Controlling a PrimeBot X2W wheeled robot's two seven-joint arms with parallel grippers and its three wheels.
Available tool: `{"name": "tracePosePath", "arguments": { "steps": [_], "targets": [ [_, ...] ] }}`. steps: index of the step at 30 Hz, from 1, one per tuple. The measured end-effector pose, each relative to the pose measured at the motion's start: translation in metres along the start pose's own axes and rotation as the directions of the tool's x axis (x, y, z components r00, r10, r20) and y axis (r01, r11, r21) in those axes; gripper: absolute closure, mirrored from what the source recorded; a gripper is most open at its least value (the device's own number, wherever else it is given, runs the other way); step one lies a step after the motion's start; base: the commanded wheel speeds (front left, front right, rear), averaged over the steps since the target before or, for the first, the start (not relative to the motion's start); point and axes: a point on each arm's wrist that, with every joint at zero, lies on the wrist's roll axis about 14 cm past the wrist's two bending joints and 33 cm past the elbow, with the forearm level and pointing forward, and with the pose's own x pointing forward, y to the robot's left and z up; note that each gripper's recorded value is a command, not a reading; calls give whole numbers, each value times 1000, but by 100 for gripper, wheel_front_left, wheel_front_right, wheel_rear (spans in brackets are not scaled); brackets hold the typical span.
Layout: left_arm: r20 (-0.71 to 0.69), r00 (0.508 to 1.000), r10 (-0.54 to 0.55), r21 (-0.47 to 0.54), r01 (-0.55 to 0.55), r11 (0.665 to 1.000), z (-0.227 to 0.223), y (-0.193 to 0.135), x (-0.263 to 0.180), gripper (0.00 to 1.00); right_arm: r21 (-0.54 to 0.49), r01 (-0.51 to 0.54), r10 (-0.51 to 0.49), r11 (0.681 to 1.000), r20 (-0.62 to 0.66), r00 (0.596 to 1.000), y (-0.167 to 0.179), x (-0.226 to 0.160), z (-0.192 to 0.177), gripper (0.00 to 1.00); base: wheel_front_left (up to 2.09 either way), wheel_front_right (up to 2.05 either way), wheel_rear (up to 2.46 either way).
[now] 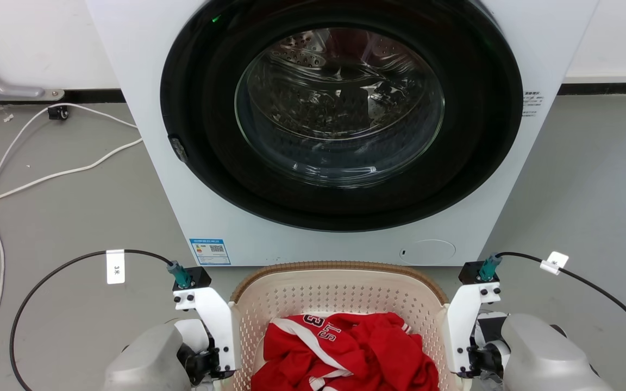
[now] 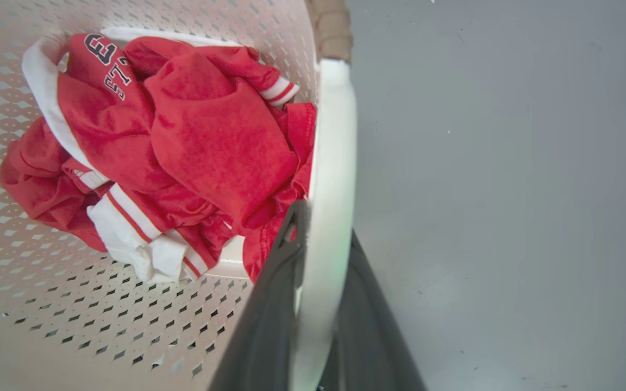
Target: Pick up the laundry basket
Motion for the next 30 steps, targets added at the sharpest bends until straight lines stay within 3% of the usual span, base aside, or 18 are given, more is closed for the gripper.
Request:
{"name": "tracePosePath", "arguments": {
  "steps": [30],
  "targets": [
    [16,1000,0,-15,0,1000,-1,1,5,100,-2,2,-2,1000,11,1000,-3,3,4,100,0,0,0]
  ]
}}
